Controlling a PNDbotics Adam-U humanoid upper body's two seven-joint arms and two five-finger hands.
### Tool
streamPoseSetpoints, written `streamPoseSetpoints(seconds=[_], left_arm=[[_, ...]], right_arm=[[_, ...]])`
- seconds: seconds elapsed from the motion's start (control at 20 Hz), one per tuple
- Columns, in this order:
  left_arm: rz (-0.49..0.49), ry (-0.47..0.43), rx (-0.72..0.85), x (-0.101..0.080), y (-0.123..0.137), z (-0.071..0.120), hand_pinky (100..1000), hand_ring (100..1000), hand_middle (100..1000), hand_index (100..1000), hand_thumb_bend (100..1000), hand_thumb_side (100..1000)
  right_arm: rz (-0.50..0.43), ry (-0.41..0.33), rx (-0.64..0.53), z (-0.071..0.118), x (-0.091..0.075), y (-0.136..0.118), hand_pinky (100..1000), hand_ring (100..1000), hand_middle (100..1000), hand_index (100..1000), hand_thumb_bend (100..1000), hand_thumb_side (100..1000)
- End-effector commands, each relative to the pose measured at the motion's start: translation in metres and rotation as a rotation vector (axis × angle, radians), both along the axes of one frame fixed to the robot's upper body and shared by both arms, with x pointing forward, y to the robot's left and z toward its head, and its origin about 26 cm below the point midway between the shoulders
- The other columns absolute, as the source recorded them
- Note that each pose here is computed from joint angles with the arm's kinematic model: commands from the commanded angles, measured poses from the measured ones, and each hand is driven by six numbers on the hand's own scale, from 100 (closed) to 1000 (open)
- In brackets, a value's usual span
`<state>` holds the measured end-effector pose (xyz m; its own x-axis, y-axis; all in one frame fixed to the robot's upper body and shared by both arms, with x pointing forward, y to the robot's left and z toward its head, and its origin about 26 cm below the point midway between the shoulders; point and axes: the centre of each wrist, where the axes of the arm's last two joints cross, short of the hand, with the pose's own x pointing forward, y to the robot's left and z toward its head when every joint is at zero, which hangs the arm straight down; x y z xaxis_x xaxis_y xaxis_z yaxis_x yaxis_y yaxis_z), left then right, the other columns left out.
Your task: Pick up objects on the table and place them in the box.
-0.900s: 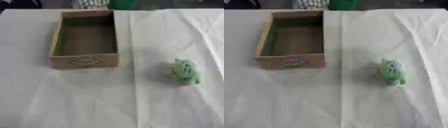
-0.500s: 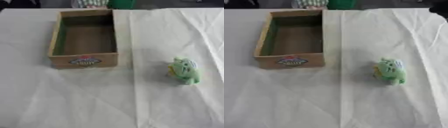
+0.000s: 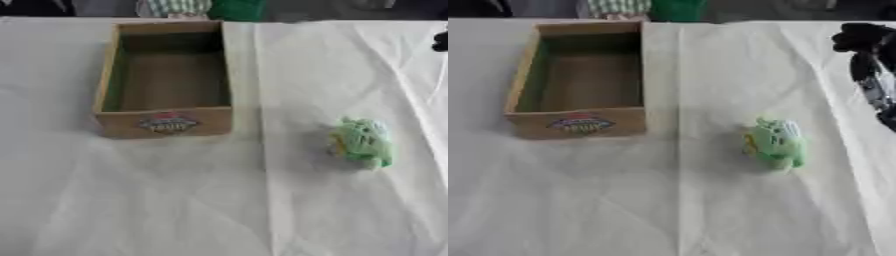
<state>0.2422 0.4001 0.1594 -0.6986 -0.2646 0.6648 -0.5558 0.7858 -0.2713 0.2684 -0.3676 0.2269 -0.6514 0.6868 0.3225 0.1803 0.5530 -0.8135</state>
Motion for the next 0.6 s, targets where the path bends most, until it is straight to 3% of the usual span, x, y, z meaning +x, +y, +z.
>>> streamPoseSetpoints(seconds=[0.05,0.3,0.6], left_arm=[[0.012,-0.012,0.045,-0.003,0.004,0.011,757,503,518,712,100,599],[0.010,-0.009,0.049,-0.003,0.004,0.011,757,503,518,711,100,599],[-0.003,-0.006,0.050,-0.002,0.002,0.011,756,503,519,711,100,599]], right_arm=[[0.017,-0.003,-0.188,0.020,-0.002,-0.001,876,807,793,906,293,849],[0.018,0.013,-0.410,0.037,-0.002,-0.001,876,830,800,918,370,820],[-0.021,0.030,-0.534,0.041,0.001,0.007,887,858,804,936,390,748]])
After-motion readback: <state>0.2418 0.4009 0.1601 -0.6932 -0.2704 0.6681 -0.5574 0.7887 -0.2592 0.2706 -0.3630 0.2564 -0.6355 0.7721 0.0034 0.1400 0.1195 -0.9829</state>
